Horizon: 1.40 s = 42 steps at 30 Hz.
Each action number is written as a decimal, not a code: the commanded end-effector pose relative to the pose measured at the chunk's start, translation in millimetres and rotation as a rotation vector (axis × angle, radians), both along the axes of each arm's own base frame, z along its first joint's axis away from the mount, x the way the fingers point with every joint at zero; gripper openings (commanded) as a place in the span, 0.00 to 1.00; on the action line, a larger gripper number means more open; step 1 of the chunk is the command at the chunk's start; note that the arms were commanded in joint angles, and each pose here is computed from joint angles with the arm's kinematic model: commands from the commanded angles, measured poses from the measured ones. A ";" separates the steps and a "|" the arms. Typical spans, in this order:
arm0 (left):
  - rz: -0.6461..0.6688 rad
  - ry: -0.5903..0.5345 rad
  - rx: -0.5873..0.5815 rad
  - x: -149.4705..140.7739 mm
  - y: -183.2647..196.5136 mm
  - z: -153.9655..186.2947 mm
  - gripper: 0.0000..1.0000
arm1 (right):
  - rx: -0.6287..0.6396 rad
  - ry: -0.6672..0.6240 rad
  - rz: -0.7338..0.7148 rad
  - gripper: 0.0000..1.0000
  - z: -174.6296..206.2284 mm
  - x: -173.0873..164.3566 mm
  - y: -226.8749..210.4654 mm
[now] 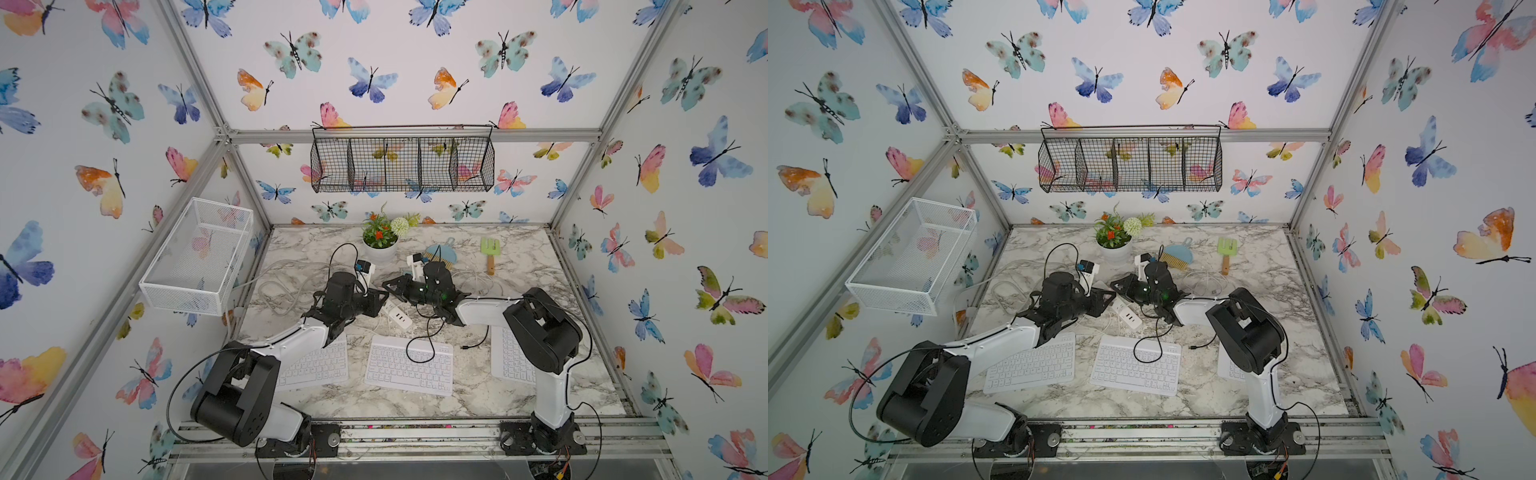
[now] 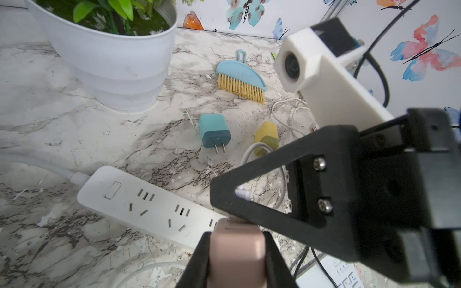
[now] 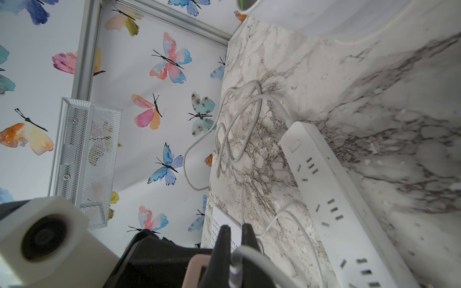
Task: Unplug the wireless keyboard
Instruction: Remove the power cord from the plug, then place the power cord at the center of the board.
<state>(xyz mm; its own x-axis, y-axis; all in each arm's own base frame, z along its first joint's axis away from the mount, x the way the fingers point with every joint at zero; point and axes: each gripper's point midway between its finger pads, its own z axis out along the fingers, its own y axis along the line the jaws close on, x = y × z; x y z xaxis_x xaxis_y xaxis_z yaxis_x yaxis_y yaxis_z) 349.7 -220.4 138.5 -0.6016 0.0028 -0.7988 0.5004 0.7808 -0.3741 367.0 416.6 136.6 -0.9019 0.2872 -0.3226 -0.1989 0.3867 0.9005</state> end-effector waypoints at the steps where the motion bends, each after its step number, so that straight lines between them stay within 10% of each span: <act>1: -0.081 -0.030 0.049 -13.4 -5.8 -0.6 0.00 | -0.012 -0.027 -0.048 0.03 15.6 29.9 -14.8; 10: -0.215 -0.080 0.073 -41.5 -18.4 -2.2 0.00 | -0.011 0.013 -0.008 0.03 4.8 47.7 -34.3; 21: 0.174 0.088 0.009 8.5 8.2 -7.0 0.00 | 0.031 -0.076 -0.220 0.03 21.7 30.4 -40.9; 35: -0.064 -0.020 0.115 -34.8 -0.1 -11.6 0.00 | 0.016 0.032 -0.170 0.03 3.4 64.5 -69.3; 42: 0.048 0.026 0.103 -20.6 10.1 -13.3 0.00 | 0.027 0.026 -0.190 0.04 1.4 60.0 -73.7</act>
<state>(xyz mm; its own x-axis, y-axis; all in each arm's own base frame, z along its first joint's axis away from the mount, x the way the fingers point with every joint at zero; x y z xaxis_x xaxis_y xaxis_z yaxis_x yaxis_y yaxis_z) 318.9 -214.7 116.7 -0.6280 0.0942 -0.7725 0.4919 0.8172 -0.3003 435.7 334.3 140.1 -0.8317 0.4796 -0.2796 -0.0834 0.3900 0.9170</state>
